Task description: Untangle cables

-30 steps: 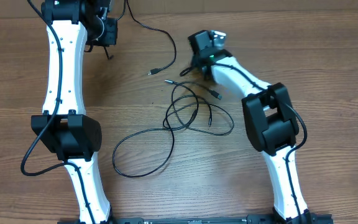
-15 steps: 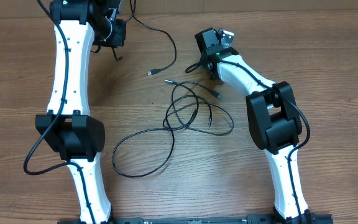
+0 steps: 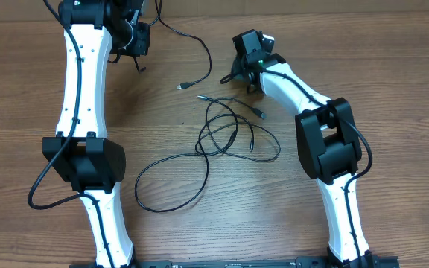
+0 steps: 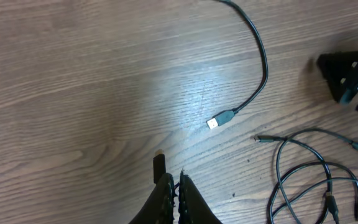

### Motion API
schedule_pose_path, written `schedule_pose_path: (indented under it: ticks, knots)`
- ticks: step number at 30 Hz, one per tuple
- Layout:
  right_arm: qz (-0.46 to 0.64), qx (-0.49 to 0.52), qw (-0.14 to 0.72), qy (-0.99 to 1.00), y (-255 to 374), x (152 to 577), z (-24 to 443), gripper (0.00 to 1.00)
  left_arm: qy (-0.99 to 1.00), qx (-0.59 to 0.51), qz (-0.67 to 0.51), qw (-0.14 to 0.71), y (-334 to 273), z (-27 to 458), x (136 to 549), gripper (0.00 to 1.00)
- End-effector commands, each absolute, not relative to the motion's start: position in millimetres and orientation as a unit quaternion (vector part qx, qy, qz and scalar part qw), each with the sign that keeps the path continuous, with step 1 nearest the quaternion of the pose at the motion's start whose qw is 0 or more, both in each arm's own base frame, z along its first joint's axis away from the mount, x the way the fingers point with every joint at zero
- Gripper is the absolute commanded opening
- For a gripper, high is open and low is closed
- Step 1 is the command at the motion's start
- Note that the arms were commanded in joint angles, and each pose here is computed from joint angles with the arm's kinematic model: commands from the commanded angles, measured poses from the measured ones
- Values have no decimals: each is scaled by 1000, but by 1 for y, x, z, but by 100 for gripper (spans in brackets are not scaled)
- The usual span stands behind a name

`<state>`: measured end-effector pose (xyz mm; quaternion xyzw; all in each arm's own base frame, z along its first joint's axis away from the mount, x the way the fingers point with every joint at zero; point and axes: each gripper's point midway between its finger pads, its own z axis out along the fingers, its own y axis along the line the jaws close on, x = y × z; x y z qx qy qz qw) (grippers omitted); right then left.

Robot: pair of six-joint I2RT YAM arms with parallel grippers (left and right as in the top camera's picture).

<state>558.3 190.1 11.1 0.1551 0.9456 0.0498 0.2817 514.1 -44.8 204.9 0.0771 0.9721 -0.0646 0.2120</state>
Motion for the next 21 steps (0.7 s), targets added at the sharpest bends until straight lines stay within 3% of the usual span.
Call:
schedule_pose_path:
  ticks: [1,11,21]
  knots:
    - [129,125,238,955,237,547,2,82,969,90,-63,219,-46,206,517,4]
    - [158,97,274,944,309,532,15,94,969,90,-63,219,-46,204,518,5]
    - [95,109,292,945,292,529,10,91,969,90,-65,219,-46,204,518,7]
